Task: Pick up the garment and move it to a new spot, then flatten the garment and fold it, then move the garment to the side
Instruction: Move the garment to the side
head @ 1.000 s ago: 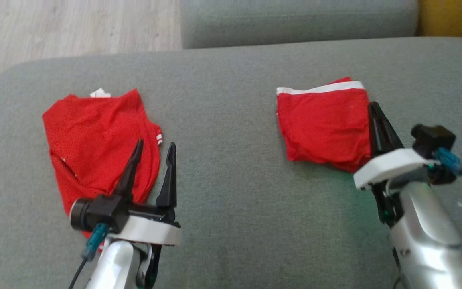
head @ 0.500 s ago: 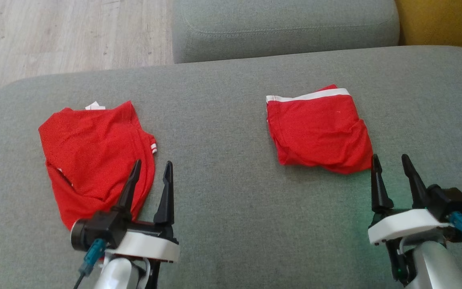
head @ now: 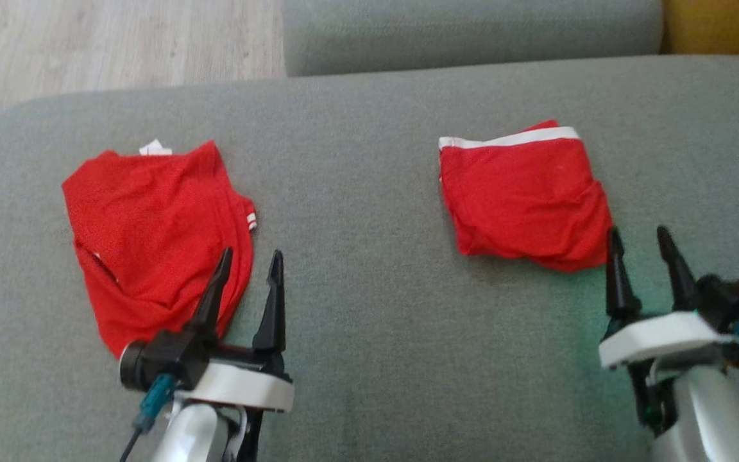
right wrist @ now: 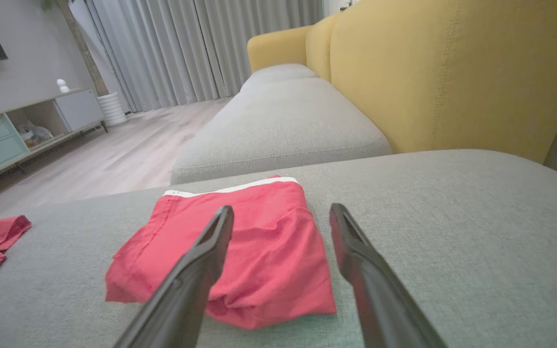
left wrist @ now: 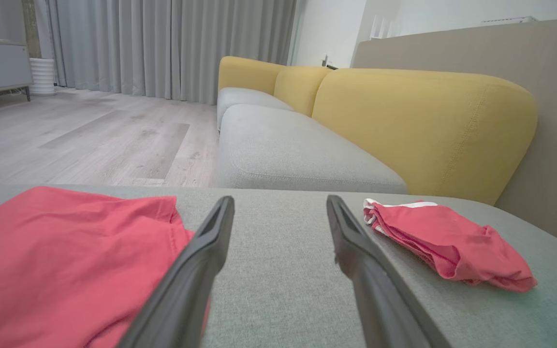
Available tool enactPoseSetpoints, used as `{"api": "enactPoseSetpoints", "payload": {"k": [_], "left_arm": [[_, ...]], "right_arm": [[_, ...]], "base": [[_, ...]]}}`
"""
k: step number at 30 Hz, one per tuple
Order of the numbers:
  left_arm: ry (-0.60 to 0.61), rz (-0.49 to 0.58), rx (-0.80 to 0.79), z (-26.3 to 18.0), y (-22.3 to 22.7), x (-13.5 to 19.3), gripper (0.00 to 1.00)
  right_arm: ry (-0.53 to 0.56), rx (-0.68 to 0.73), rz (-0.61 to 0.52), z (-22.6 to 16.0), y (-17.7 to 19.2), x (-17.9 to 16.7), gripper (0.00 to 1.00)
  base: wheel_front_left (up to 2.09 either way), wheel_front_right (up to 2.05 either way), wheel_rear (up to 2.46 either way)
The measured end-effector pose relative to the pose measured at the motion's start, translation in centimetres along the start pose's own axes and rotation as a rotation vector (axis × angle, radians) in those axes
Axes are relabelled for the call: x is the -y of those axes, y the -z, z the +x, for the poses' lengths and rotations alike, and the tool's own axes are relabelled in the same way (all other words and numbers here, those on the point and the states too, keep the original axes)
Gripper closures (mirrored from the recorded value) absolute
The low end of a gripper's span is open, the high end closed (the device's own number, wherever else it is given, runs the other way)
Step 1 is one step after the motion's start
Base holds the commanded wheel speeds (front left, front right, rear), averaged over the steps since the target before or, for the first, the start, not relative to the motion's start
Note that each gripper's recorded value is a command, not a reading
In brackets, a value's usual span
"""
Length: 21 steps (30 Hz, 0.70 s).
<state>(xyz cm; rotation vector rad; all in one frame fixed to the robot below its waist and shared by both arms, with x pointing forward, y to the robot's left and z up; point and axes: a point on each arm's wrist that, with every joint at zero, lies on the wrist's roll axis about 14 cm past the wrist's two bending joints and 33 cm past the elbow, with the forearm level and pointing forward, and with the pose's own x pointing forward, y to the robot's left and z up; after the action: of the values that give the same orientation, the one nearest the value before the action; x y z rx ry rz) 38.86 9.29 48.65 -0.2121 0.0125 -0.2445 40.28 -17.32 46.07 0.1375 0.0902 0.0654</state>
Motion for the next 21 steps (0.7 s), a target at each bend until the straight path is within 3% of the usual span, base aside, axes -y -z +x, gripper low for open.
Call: {"api": "enactPoseSetpoints", "payload": {"k": [9, 20, 21], "left_arm": [[-0.024, 0.008, -0.014, 1.5, 0.5, -1.6, 0.0], [-0.058, 0.02, -0.064, 1.6, 2.2, -3.0, 0.0], [-0.061, 0.02, -0.067, 1.5, 2.3, -3.1, 0.0]], "right_arm": [[0.04, -0.21, 0.009, 6.7, 2.2, 1.0, 0.0], [0.069, -0.478, -0.021, 8.9, 7.8, 1.8, 0.0], [0.065, -0.505, -0.021, 8.9, 8.3, 1.6, 0.33]], "base": [[0.0, 0.0, 0.0], [0.0, 0.0, 0.0], [0.0, 0.0, 0.0]]}}
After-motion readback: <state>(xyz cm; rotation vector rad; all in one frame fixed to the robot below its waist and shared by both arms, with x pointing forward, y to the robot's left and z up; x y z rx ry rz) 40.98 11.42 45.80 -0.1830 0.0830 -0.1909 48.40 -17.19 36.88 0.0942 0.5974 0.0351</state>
